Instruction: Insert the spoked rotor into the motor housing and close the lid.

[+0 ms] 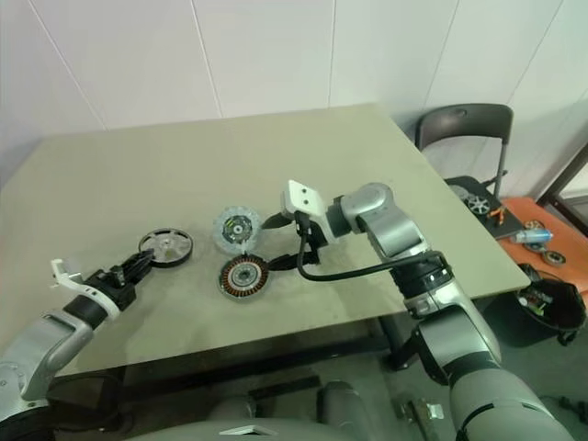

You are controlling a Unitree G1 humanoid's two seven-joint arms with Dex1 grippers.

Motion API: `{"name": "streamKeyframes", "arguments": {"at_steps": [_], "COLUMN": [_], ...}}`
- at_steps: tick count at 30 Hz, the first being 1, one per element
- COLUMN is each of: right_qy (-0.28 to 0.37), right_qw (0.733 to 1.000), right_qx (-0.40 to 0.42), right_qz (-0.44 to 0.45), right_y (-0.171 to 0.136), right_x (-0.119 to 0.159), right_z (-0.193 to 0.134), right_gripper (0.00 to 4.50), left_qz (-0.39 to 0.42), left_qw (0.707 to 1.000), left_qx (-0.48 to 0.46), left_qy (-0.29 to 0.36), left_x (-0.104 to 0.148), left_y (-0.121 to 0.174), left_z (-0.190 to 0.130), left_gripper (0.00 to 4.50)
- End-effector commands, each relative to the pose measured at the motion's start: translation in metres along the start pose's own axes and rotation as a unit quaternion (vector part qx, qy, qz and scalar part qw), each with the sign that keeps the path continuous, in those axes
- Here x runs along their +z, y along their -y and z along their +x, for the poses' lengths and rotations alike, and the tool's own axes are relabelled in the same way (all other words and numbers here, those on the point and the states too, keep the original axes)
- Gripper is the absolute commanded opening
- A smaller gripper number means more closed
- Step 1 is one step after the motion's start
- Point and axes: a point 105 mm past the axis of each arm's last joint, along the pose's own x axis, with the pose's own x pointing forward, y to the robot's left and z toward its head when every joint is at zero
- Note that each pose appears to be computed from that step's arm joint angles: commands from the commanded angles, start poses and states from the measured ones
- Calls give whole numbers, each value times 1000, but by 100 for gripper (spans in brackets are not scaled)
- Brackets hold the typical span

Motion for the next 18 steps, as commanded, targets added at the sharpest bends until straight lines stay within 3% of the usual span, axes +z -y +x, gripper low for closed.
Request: {"name": "streamKeyframes", "arguments": {"at_steps": [1,10,18], "right_qy": [-5,-19,-18], "right_qw": [1000,999,999], "right_qx": [-16,-28,-32], "right_qz": [-22,-24,-28], "right_y": [8,16,16], "right_x": [7,2,2], "right_z": [-9,-19,-19], "right_gripper": [450,450,450], "left_qz": [30,53,46], "left_qw": [997,985,972], "left_qx": [-71,-128,-133], "left_qy": [-25,-103,-187], "left_x": [-11,-58,-85], "left_y": [38,62,56], "left_z": [-11,-7,2], "left_gripper": [39,39,39]}}
